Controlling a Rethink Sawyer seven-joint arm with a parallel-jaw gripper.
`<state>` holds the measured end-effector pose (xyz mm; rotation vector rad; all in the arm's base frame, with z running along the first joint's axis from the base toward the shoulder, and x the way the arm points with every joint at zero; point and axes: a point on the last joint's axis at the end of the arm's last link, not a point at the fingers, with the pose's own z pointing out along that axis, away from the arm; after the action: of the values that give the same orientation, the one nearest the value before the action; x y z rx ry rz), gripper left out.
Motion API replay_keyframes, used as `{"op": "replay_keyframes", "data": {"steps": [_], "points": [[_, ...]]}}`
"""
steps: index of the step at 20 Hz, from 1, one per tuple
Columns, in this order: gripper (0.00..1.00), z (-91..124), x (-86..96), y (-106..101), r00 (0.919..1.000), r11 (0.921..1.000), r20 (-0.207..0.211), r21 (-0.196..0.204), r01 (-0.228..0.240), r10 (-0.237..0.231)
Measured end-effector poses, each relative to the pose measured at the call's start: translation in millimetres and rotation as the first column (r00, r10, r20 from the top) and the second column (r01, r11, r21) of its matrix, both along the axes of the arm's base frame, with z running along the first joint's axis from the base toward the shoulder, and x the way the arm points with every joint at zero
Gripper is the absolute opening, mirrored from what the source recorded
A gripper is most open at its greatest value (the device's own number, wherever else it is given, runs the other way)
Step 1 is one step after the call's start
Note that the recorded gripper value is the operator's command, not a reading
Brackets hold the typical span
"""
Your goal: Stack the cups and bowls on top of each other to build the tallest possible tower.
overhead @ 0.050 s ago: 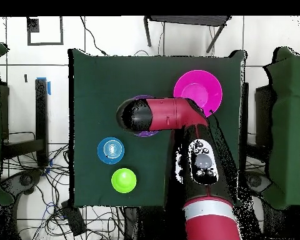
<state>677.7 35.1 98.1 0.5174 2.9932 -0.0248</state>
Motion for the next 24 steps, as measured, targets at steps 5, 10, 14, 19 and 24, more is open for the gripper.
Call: {"op": "replay_keyframes", "data": {"steps": [5, 10, 14, 19, 24], "points": [[1.0, -0.7, 3.6, 8.5, 1.0, 0.9995, 0.004, 0.031, -0.008, 0.008], [1.0, -0.4, 6.0, 17.7, 0.9998, 0.9983, 0.008, 0.054, -0.019, 0.019], [1.0, 0.8, 8.9, 24.2, 0.9996, 0.9968, 0.013, 0.075, -0.026, 0.025], [1.0, 2.1, 11.8, 25.8, 0.9995, 0.9954, 0.019, 0.092, -0.027, 0.025], [1.0, 2.7, 13.1, 25.6, 0.9995, 0.9941, 0.02, 0.105, -0.025, 0.023]]}}
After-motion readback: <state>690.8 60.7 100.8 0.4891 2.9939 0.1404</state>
